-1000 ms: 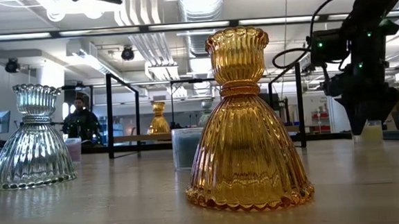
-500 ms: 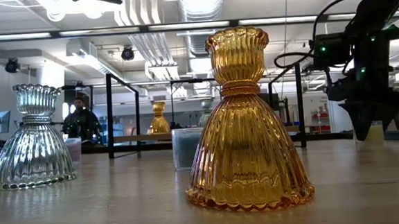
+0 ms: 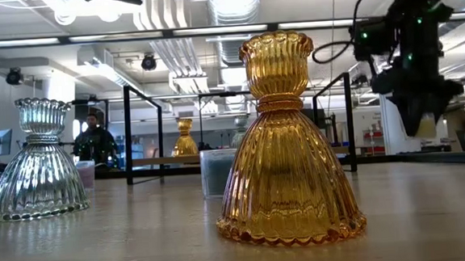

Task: Pick & Place candle stick holders
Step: Put the light yellow candle on the shelf

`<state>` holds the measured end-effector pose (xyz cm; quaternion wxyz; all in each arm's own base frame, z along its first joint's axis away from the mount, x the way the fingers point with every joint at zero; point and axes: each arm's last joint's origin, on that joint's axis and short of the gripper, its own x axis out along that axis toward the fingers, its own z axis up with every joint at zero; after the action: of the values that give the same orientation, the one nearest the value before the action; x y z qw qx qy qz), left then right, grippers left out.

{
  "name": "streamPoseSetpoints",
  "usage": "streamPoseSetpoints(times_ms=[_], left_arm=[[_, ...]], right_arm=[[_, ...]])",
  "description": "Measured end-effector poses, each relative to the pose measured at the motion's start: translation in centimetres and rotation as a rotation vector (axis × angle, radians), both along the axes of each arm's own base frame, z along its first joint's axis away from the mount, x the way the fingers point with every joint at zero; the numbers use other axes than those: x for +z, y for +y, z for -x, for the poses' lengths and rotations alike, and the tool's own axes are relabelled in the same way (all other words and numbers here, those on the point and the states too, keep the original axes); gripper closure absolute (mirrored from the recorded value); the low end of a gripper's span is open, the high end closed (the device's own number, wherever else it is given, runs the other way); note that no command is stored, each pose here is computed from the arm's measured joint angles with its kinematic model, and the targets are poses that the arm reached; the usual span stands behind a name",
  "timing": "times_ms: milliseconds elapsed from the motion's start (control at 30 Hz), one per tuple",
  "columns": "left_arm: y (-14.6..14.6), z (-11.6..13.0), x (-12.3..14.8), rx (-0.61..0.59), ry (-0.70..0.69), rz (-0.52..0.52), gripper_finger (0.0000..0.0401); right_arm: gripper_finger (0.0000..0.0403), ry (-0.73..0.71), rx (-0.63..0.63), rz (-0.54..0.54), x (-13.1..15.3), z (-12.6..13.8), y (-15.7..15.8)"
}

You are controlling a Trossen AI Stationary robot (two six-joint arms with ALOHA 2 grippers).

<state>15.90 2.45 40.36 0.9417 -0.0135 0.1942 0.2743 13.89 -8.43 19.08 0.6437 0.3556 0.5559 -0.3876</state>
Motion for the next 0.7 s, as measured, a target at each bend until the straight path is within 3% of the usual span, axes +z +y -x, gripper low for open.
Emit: streamPoseSetpoints(times_ms=[167, 467, 700], left_arm=[[0.0, 0.0, 0.0, -0.003, 0.005, -0.007, 0.0229], [0.0, 0.0, 0.0, -0.005, 0.007, -0.011, 0.0229], [0.0, 0.0, 0.0, -0.005, 0.007, -0.011, 0.0229]], right_arm=[[0.0184, -0.005, 0.042, 0.09, 4.2, -0.8, -0.7], [0.0184, -0.225, 0.044, 0.256, 12.6, -2.5, -1.8], [0.0184, -0.275, 0.145, 0.319, 16.5, -5.5, -3.5]])
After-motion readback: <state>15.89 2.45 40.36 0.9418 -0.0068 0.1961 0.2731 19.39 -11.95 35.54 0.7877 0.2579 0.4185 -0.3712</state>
